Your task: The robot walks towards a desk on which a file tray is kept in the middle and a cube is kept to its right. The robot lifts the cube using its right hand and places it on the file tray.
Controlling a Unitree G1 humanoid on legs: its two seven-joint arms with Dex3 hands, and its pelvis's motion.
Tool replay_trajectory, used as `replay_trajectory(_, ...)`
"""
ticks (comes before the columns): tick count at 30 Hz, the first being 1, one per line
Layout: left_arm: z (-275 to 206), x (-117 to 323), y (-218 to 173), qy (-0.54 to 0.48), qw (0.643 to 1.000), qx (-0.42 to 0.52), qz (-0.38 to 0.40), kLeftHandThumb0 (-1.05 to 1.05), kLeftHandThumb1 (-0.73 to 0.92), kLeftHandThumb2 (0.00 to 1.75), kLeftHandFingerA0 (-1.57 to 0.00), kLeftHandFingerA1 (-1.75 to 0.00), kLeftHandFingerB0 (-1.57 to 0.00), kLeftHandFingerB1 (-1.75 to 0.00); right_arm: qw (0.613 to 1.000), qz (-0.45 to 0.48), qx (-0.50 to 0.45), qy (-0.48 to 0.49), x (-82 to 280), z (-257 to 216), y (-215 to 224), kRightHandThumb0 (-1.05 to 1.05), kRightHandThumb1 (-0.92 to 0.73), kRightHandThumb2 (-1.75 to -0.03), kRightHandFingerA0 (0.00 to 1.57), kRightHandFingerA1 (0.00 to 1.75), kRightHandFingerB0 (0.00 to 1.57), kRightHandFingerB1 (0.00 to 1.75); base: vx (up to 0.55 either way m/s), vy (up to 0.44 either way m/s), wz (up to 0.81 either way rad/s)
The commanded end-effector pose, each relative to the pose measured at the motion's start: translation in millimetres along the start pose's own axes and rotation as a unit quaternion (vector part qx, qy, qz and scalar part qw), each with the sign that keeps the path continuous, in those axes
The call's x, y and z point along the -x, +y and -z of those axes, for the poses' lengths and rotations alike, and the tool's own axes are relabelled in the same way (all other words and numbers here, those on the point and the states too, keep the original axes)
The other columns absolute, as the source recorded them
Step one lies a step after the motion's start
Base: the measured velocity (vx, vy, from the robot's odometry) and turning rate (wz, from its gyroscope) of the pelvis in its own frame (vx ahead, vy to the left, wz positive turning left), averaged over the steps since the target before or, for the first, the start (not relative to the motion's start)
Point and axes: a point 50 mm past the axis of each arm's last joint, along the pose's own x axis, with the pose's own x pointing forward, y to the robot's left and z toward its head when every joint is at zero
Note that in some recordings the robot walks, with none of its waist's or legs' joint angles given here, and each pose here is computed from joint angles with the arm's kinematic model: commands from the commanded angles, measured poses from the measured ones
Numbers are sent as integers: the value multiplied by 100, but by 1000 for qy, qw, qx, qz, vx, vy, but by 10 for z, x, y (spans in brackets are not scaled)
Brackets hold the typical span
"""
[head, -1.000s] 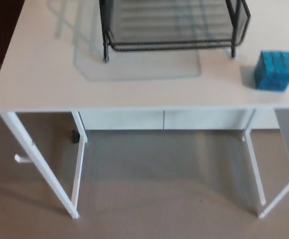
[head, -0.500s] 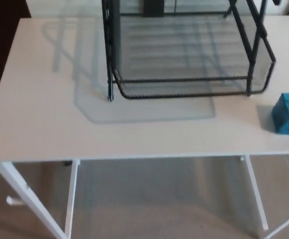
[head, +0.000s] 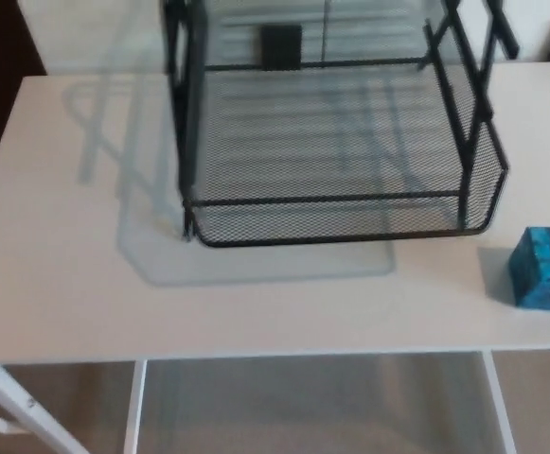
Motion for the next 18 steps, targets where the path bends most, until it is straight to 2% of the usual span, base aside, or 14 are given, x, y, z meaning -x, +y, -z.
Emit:
replay_trajectory(1, -9, 41, 87, -14, 1000, 10, -16, -66, 72, 99, 0, -26, -1, -19, 998, 9, -56, -5, -5, 5, -48, -72, -61, -85, 59, 52, 13, 37, 0, 0, 0)
replay_trajectory(2, -1, 48, 97, -14, 1000, 11, -17, -66, 72, 99, 0, -26, -1, -19, 998, 8, -56, -6, -7, -1, -41, -72, -61, -85, 59, 52, 13, 37, 0, 0, 0)
replay_trajectory(3, -6, 80, 118, -26, 999, 23, -16, -65, 73, 98, 0, -20, 0, -17, 996, 10, -94, -10, 3, -1, -89, -69, -58, -81, 79, 56, 12, 37, 62, 49, -6)
replay_trajectory(5, 1, 93, 123, -26, 1000, 9, -15, -65, 73, 98, 0, -20, 0, -17, 995, 7, -98, -8, 9, 3, -100, -69, -58, -81, 79, 56, 12, 37, 54, 98, -8)
replay_trajectory(6, -12, 68, 133, -31, 999, 4, -21, -63, 72, 101, 0, -29, 0, -22, 997, 10, -73, 2, -2, 7, -112, -74, -61, -86, 72, 54, 9, 37, 43, 123, -9)
replay_trajectory(7, -33, 47, 138, -30, 999, 7, -29, -63, 72, 101, 0, -29, 0, -22, 999, 13, -50, 10, -9, 5, -114, -74, -61, -86, 72, 54, 9, 37, 68, 174, -13)
replay_trajectory(8, -23, 59, 138, -42, 999, 9, -29, -61, 70, 99, 0, -30, -3, -25, 994, 8, -108, -6, 7, 14, -107, -71, -58, -83, 71, 56, 8, 36, 58, 179, 0)
replay_trajectory(9, -22, 55, 138, -39, 999, 3, -33, -55, 88, 70, -8, -24, -9, -18, 993, 9, -115, -10, 21, 27, -103, -71, -58, -82, 70, 55, 11, 36, -24, 185, 9)
replay_trajectory(10, -22, 45, 136, -36, 999, -4, -40, -60, 70, 100, 0, -34, -1, -27, 995, 14, -103, 1, 16, 41, -104, -75, -59, -86, 70, 54, 9, 37, 89, 308, 27)
replay_trajectory(13, 38, 47, 137, -30, 998, -8, -46, -65, 69, 96, -1, -32, -7, -26, 995, 22, -96, 5, 34, 90, -99, -73, -59, -85, 72, 54, 10, 37, 80, 218, 0)
replay_trajectory(14, 48, 67, 139, -37, 999, -12, -37, -55, 88, 69, -7, -25, -7, -19, 988, 19, -151, -6, 58, 111, -162, -73, -59, -85, 69, 54, 8, 34, 0, 0, 0)
replay_trajectory(15, 51, 78, 138, -44, 998, -6, -33, -61, 71, 99, -1, -32, -3, -28, 980, 23, -199, -6, 54, 119, -174, -69, -54, -80, 68, 54, 8, 36, 108, 69, 10)
replay_trajectory(17, 52, 82, 137, -47, 998, -3, -32, -61, 71, 99, -1, -32, -3, -28, 976, 25, -218, -5, 53, 123, -176, -69, -54, -80, 68, 54, 8, 36, 70, 5, 6)
replay_trajectory(18, 52, 83, 138, -47, 998, 11, -30, -63, 69, 97, 0, -26, -6, -28, 967, 26, -254, -2, 47, 130, -196, -59, -53, -74, 67, 55, 8, 34, 0, 0, 0)
